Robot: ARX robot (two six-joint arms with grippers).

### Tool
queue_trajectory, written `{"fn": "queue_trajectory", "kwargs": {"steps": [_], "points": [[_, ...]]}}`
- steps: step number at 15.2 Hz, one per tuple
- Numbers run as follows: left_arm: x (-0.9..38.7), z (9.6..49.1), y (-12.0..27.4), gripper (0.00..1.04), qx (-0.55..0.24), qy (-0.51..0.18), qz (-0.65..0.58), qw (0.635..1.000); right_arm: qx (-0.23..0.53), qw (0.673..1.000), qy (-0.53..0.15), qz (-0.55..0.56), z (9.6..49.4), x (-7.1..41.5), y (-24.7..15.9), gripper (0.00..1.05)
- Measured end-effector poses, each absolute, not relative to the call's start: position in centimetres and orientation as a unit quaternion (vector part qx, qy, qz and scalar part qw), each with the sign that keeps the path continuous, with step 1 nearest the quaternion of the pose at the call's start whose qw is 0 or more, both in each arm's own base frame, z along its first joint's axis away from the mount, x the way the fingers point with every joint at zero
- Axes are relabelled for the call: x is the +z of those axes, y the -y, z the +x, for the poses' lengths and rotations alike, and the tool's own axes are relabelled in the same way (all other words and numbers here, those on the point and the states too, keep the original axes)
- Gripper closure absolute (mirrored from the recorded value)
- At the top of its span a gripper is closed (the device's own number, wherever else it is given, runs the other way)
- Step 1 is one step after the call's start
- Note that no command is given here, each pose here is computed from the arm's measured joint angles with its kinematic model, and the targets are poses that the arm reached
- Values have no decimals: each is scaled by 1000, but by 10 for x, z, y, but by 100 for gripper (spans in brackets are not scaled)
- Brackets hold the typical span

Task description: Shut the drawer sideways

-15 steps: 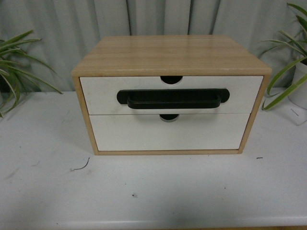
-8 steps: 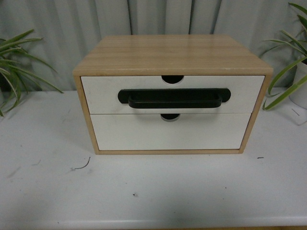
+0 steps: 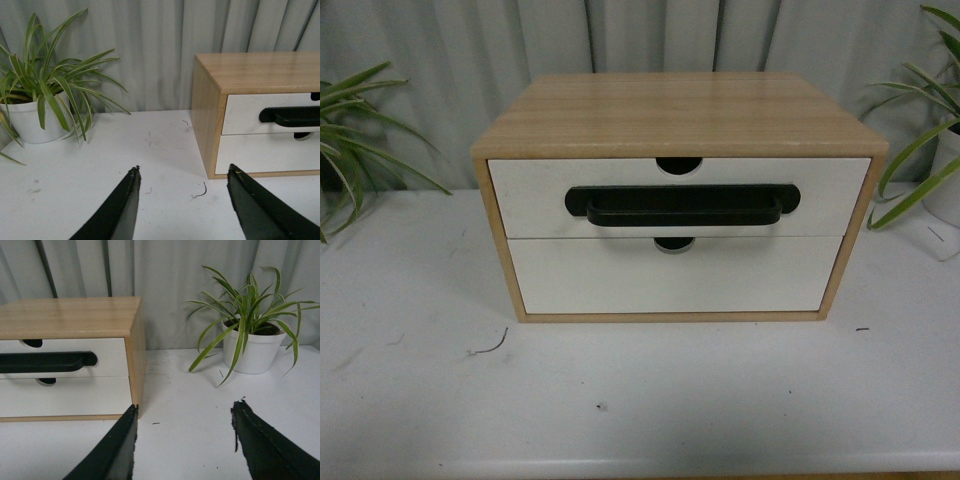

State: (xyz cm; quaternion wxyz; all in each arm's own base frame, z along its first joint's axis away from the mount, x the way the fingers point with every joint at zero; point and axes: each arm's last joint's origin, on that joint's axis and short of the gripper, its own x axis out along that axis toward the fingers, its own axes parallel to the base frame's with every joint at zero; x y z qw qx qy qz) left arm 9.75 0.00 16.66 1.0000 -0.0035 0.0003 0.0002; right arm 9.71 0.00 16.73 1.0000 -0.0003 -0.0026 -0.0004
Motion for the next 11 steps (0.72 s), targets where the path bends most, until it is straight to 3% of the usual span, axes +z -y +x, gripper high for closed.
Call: {"fn": "queue_trajectory", "kwargs": {"steps": [4, 11], "points": [[167, 98, 0, 5, 0, 0, -2, 1000, 0, 1000, 3, 0, 97, 167, 0, 5], [167, 98, 0, 7, 0, 0, 0, 1000, 0, 1000, 3, 0, 97, 167, 0, 6]]}}
